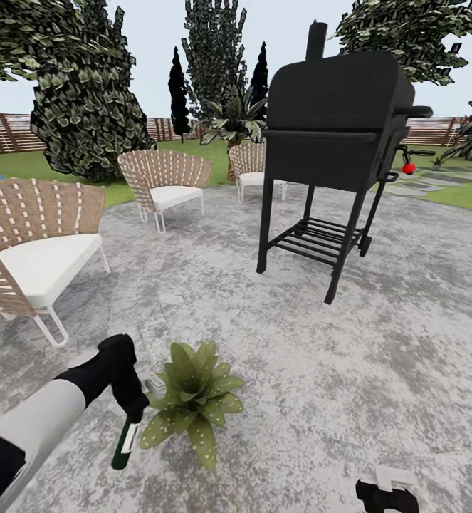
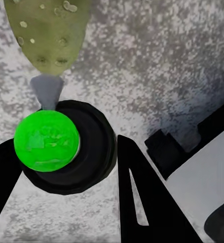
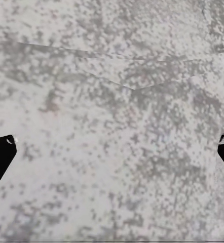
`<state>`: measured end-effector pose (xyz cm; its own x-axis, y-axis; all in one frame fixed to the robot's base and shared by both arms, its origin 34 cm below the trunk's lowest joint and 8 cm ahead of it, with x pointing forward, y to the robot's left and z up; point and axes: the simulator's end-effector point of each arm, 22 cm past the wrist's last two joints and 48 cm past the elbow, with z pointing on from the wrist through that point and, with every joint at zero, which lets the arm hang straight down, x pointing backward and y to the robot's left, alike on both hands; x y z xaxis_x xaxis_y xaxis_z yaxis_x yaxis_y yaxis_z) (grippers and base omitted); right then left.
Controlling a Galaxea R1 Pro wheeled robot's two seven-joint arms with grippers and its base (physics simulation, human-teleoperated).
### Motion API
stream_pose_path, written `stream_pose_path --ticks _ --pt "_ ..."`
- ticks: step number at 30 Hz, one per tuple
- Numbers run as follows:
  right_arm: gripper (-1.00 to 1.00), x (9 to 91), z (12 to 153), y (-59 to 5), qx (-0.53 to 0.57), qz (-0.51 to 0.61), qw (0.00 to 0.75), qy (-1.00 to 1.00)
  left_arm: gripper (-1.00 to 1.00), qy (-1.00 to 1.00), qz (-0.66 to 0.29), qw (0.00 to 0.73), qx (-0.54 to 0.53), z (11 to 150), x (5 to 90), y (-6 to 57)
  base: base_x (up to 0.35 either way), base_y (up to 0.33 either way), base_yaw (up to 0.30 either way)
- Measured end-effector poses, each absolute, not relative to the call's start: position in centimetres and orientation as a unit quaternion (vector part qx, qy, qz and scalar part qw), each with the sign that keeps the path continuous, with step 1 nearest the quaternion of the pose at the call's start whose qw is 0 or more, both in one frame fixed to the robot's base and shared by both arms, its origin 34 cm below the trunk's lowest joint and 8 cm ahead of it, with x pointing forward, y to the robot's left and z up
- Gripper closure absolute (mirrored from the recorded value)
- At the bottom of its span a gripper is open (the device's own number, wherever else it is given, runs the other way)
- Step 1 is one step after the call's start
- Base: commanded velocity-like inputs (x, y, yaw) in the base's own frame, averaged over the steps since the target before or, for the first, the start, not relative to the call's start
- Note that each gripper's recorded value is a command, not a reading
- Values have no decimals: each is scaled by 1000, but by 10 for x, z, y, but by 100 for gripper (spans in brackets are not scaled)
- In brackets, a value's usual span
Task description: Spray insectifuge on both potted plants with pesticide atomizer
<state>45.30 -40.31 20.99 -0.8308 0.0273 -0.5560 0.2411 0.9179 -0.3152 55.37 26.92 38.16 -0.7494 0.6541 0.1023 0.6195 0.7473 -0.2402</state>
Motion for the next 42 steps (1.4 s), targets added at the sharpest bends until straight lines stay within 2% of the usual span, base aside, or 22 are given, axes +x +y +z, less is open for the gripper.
stream_pose_path --ticks 12,21,29,33,36,42 --pt "-100 453 210 -405 77 -190 282 937 100 -930 97 92 -342 382 553 267 -132 279 -261" --pt "-100 453 211 -405 78 -191 282 937 100 -930 98 91 -343 382 554 264 -102 301 -134" --pt "-100 453 211 -405 78 -191 283 937 100 -930 98 89 -342 383 555 264 89 310 -265" --pt "-100 453 211 -405 77 -191 283 937 100 -930 86 90 -345 379 554 269 96 95 -267" --pt "-100 453 211 -405 77 -191 283 937 100 -929 20 101 -355 373 556 303 6 6 -111" --pt "-100 453 211 -405 76 -191 283 937 100 -928 21 102 -358 372 555 302 1 1 -10"
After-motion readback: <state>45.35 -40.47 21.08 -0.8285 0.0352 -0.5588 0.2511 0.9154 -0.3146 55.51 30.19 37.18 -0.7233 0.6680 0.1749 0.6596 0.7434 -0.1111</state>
